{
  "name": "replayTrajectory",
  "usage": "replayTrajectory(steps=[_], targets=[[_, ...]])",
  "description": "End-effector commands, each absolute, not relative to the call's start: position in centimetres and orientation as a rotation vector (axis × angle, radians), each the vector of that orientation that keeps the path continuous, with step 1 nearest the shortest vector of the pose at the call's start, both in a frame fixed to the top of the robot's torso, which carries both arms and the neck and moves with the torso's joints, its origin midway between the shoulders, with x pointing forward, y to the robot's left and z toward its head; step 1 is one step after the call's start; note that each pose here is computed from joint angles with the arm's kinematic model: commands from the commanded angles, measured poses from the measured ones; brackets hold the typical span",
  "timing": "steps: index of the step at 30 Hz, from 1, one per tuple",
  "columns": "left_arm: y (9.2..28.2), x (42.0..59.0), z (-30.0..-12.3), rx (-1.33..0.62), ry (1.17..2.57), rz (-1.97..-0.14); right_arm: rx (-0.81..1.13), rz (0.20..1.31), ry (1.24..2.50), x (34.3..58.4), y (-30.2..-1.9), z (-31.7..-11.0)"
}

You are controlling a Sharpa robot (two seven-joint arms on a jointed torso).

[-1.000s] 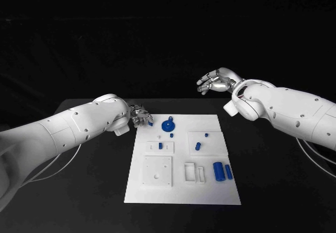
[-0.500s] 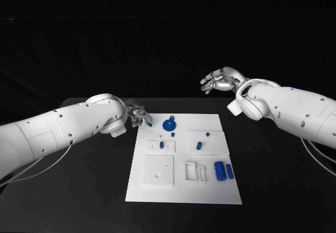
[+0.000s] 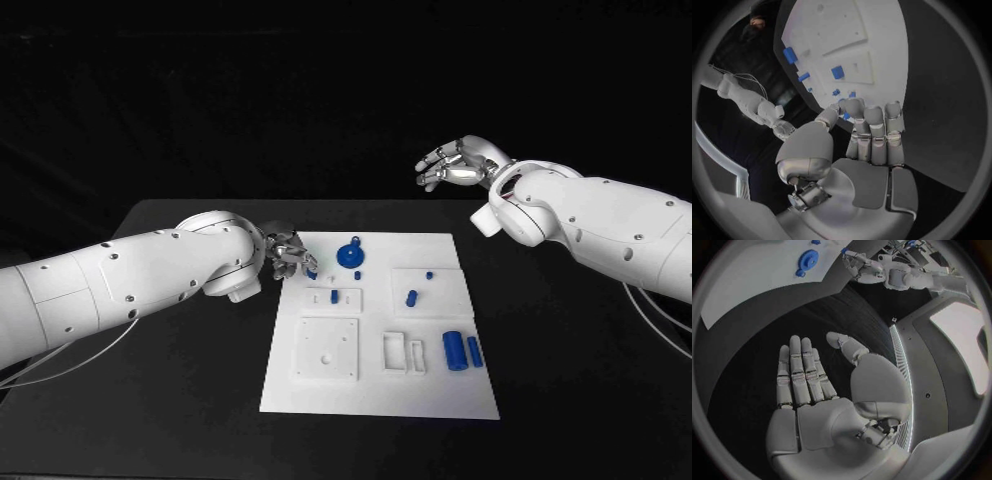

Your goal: Assemble the parts on the task board

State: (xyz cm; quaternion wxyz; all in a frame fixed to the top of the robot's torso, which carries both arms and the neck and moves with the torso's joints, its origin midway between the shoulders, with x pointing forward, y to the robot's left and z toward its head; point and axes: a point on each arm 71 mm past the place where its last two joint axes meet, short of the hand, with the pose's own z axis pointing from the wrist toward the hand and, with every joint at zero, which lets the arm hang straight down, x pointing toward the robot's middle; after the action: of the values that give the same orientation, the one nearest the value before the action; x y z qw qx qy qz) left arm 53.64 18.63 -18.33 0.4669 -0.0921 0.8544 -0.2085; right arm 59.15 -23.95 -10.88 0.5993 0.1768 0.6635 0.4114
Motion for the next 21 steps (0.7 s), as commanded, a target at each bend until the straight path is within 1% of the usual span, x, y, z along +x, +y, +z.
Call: replayTrajectory(steps=[1,5,12,21], targets=[[18.4,53.2,-18.7,-0.23,2.131,-0.503,0.404,0.961,1.542,59.1,-23.8,-10.8],[18.2,52.6,-19.1,-0.215,2.158,-0.49,0.404,0.961,1.541,59.1,-23.8,-10.8],[18.1,52.3,-19.4,-0.201,2.177,-0.457,0.403,0.961,1.541,59.1,-23.7,-10.8],[17.7,52.1,-19.5,-0.168,2.161,-0.435,0.403,0.963,1.547,59.1,-23.6,-10.9]])
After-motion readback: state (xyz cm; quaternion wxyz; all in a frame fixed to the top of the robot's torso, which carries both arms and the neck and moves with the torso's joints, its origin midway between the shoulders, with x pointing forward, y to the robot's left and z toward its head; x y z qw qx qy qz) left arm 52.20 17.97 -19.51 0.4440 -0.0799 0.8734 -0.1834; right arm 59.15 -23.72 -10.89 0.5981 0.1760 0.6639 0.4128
